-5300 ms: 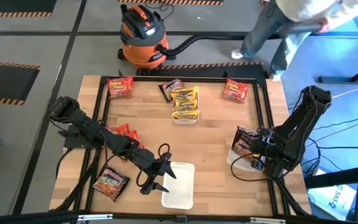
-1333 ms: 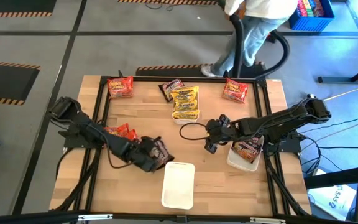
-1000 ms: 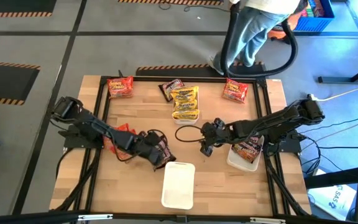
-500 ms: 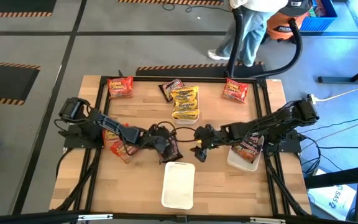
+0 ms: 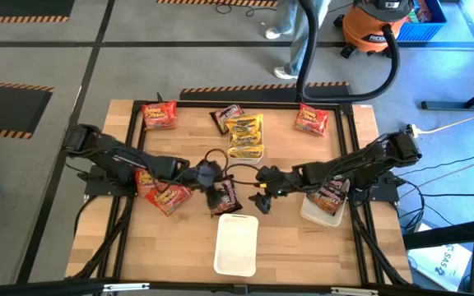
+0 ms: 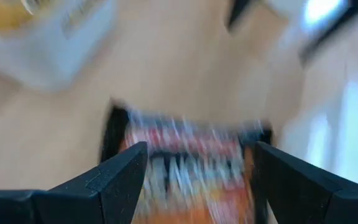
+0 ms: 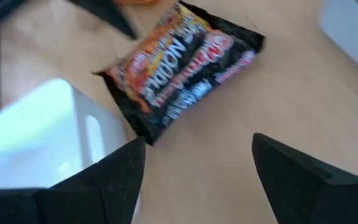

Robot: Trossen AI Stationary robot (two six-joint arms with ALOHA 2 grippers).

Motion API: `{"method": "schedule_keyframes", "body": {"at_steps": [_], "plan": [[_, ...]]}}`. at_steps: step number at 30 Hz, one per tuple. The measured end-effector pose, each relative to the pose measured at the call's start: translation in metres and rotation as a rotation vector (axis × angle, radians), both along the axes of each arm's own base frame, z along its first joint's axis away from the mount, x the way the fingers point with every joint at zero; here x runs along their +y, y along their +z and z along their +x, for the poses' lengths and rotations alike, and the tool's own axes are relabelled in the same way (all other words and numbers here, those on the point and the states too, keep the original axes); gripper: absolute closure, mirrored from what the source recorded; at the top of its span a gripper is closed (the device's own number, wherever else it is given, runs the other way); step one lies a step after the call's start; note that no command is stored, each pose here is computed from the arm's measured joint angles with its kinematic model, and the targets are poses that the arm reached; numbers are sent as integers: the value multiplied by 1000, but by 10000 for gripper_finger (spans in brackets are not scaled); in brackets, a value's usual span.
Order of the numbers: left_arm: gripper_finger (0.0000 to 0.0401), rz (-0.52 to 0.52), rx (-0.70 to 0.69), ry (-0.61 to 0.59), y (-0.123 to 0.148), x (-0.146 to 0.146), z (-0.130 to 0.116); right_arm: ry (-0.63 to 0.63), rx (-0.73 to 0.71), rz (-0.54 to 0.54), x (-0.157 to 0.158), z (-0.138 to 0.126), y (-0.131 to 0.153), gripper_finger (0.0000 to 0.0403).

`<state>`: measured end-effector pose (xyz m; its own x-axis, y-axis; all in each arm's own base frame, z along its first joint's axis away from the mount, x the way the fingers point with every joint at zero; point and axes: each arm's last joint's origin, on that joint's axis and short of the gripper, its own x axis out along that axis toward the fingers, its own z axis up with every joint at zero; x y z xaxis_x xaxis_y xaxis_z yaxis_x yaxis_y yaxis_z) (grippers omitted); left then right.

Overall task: Sort Maruchan noodles
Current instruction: Put the bottom black noodle pack into the right white bin

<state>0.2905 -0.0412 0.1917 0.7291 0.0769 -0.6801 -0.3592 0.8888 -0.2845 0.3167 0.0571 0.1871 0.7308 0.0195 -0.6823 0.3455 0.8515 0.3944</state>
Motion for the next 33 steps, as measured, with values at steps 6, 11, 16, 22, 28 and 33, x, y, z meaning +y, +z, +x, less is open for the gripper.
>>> {"method": "schedule_keyframes", "body": {"at_steps": [6,11,16,22,28,33], "plan": [[113,98,164,-16,-6,-26,-30,-41,-39,75,-3,15,-15,127],[113,120,144,-21,-29,-39,-33,-100,-3,149,-16,26,-41,127],[113,140,95,-34,-43,-43,-27,-79,-69,215,-20,38,-53,127],[113,170,131,-32,-60,-40,-21,-73,-60,239,-21,43,-70,127],[113,179,129,-29,-67,-42,-18,-60,-128,242,-20,50,-76,127],[113,187,117,-22,-67,-43,-17,-67,-137,234,-21,52,-80,127]]}}
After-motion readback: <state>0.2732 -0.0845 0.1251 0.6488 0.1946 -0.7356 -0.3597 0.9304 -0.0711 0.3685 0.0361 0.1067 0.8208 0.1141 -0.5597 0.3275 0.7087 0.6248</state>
